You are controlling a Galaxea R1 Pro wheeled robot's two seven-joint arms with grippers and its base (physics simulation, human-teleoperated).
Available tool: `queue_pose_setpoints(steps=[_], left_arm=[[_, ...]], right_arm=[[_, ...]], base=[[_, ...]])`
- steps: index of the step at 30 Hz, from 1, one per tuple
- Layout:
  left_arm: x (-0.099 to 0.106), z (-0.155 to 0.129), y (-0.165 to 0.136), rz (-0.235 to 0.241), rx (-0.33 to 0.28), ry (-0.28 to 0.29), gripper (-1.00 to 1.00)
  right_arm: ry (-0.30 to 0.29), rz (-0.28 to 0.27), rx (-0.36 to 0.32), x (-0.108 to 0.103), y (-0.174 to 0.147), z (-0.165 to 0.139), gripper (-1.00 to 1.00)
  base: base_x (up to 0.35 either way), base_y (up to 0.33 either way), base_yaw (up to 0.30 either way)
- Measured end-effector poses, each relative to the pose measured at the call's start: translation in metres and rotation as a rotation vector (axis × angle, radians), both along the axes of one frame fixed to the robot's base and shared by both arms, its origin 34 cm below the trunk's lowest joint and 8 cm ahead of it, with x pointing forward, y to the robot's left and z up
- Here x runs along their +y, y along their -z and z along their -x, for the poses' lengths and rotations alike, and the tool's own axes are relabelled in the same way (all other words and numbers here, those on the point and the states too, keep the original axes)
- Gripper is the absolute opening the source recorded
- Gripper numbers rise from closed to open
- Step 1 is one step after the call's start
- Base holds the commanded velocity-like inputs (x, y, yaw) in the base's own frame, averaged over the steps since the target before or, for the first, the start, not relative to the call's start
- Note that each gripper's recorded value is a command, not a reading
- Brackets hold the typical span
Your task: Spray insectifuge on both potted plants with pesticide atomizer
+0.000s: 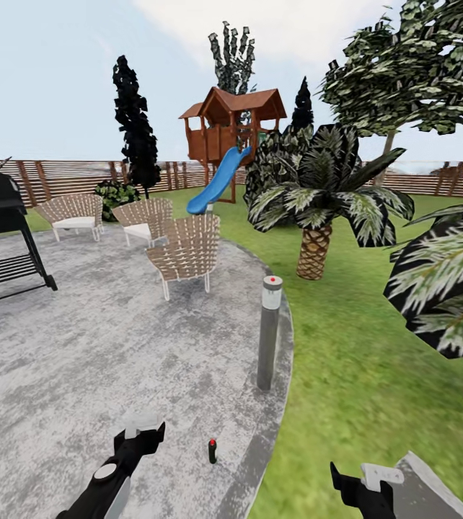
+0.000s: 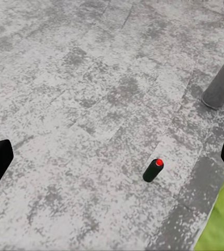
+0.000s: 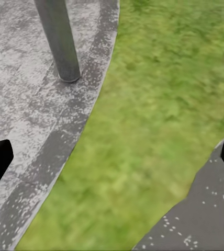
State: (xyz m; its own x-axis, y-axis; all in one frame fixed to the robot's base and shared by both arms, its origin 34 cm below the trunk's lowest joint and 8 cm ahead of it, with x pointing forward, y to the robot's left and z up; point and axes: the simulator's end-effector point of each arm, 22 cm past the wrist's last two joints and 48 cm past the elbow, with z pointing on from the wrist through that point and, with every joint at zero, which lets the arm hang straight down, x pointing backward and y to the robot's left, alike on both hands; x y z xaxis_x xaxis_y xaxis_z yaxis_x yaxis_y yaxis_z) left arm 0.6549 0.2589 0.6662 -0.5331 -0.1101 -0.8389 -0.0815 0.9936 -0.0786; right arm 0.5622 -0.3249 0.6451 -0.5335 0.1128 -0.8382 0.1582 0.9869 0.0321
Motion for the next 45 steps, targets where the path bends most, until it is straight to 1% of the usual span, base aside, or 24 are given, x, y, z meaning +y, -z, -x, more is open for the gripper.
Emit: queue_pose_setpoints(steps=[8,12,17,18,22,24,28,30,31,32,33,35,39,42,43,44,45], left_arm=[[0.001,-0.002,-0.003,0.001,-0.008,-0.004,1.00],[0.001,-0.008,-0.010,-0.001,-0.023,-0.003,1.00],[0.002,-0.016,-0.021,-0.004,-0.052,-0.002,1.00],[0.001,-0.021,-0.029,-0.004,-0.071,-0.001,1.00],[-0.001,-0.034,-0.051,-0.003,-0.123,0.000,1.00],[-0.005,-0.048,-0.082,0.001,-0.193,0.002,1.00],[-0.006,-0.067,-0.110,0.001,-0.249,-0.004,1.00],[-0.004,-0.079,-0.124,-0.002,-0.273,-0.014,1.00],[-0.001,-0.089,-0.133,-0.007,-0.283,-0.026,1.00],[0.000,-0.094,-0.137,-0.010,-0.286,-0.032,1.00],[0.003,-0.109,-0.146,-0.015,-0.289,-0.043,1.00],[0.005,-0.119,-0.150,-0.017,-0.285,-0.047,1.00],[0.005,-0.133,-0.151,-0.018,-0.266,-0.050,1.00],[0.001,-0.142,-0.153,-0.016,-0.259,-0.047,1.00],[0.001,-0.142,-0.153,-0.016,-0.259,-0.047,1.00],[-0.001,-0.144,-0.152,-0.017,-0.256,-0.043,1.00],[-0.001,-0.144,-0.151,-0.018,-0.255,-0.042,1.00]], right_arm=[[-0.007,0.004,-0.005,0.000,-0.003,-0.005,1.00],[-0.013,0.010,-0.032,-0.001,-0.014,-0.018,1.00],[-0.010,0.014,-0.059,-0.003,-0.026,-0.027,1.00],[-0.007,0.015,-0.076,-0.004,-0.034,-0.031,1.00],[0.000,0.018,-0.107,-0.008,-0.047,-0.036,1.00],[-0.003,0.035,-0.125,-0.011,-0.055,-0.041,1.00],[-0.017,0.064,-0.132,-0.013,-0.065,-0.051,1.00],[-0.024,0.074,-0.134,-0.013,-0.074,-0.061,1.00],[-0.028,0.077,-0.129,-0.013,-0.083,-0.073,1.00],[-0.030,0.077,-0.124,-0.013,-0.089,-0.079,1.00],[-0.033,0.073,-0.121,-0.013,-0.110,-0.103,1.00],[-0.036,0.068,-0.130,-0.011,-0.128,-0.123,1.00],[-0.050,0.052,-0.114,-0.008,-0.146,-0.143,1.00],[-0.068,0.038,-0.097,-0.003,-0.165,-0.159,1.00],[-0.068,0.038,-0.097,-0.003,-0.166,-0.159,1.00],[-0.078,0.040,-0.107,-0.003,-0.181,-0.164,1.00],[-0.081,0.044,-0.120,-0.004,-0.189,-0.166,1.00]], base=[[0.000,-0.124,0.004],[0.000,-0.043,0.001],[0.000,-0.014,0.000],[0.000,-0.005,0.000],[0.000,-0.003,0.000],[0.000,0.000,0.000],[0.000,0.000,0.000],[0.000,0.000,0.000],[0.000,0.000,0.000],[0.000,0.000,0.000],[0.000,0.000,0.000],[0.000,0.000,0.000],[0.000,0.000,0.000],[0.000,0.000,0.000],[0.000,0.000,0.000],[0.000,0.000,0.000],[0.000,0.000,0.000]])
